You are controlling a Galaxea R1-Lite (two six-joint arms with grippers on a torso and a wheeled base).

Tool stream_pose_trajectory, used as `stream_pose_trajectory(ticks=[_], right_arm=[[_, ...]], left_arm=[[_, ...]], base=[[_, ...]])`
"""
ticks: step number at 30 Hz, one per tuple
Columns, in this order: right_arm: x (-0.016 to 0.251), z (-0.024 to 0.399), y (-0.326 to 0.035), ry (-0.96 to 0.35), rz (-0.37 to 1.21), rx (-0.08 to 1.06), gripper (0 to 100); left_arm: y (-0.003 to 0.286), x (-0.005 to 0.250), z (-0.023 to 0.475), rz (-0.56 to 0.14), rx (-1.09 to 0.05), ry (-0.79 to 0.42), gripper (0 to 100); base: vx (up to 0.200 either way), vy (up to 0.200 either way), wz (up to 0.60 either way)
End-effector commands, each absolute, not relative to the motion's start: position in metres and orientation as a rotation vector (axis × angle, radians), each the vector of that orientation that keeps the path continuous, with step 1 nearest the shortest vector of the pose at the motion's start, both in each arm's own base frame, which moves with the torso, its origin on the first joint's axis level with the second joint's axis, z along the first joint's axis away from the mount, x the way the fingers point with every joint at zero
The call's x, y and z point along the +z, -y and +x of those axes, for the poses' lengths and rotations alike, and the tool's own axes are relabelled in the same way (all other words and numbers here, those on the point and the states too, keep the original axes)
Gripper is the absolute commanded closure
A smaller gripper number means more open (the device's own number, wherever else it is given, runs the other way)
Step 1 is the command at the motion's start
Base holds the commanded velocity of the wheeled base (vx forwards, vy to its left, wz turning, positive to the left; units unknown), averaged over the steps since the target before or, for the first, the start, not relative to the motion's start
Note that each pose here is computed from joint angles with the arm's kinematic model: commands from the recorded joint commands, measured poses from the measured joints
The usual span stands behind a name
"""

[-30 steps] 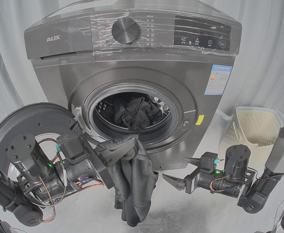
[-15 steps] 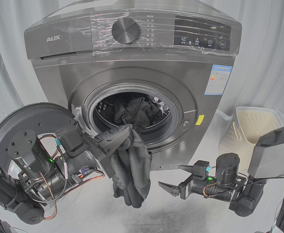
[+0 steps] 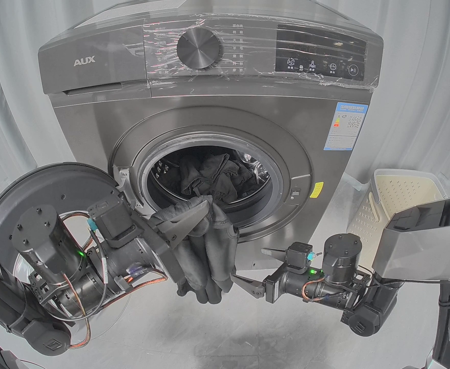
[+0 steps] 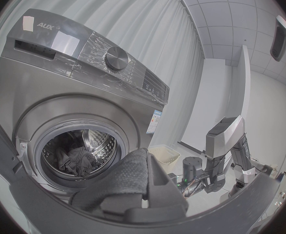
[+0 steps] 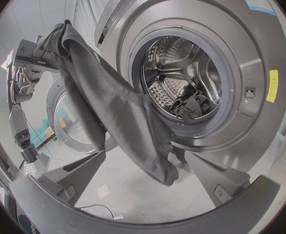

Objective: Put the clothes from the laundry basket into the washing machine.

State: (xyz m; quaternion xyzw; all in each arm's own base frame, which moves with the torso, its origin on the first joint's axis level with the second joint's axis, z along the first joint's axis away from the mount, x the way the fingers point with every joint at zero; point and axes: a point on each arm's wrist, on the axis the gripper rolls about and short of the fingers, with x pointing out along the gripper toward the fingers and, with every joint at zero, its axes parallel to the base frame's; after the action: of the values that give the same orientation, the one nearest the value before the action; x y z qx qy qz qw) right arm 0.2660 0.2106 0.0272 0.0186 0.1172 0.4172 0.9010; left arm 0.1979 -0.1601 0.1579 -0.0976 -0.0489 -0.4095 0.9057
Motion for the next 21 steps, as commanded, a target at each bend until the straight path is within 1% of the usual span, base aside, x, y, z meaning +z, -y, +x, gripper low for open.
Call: stream_pose_trajectory(ticks=[1,12,13,17,21], right_arm=[[0.017,0.279,-0.219,-0.236,0.041,0.870,0],[0.020,0.288,-0.238,-0.183,0.071,0.942,0],[0.020,0.287,-0.240,-0.182,0.074,0.949,100],[0.023,0.282,-0.243,-0.192,0.100,0.970,100],[0.025,0.279,-0.246,-0.175,0.105,0.982,100]], left_arm=[[0.160,0.158,0.198,-0.202,-0.850,0.102,100],[0.160,0.158,0.198,-0.203,-0.852,0.103,100],[0.160,0.158,0.197,-0.203,-0.852,0.101,100],[0.159,0.156,0.197,-0.201,-0.848,0.094,100],[0.159,0.156,0.198,-0.201,-0.847,0.094,100]], base=[[0.000,0.000,0.00],[0.000,0.000,0.00],[0.000,0.000,0.00],[0.000,0.000,0.00],[0.000,0.000,0.00]])
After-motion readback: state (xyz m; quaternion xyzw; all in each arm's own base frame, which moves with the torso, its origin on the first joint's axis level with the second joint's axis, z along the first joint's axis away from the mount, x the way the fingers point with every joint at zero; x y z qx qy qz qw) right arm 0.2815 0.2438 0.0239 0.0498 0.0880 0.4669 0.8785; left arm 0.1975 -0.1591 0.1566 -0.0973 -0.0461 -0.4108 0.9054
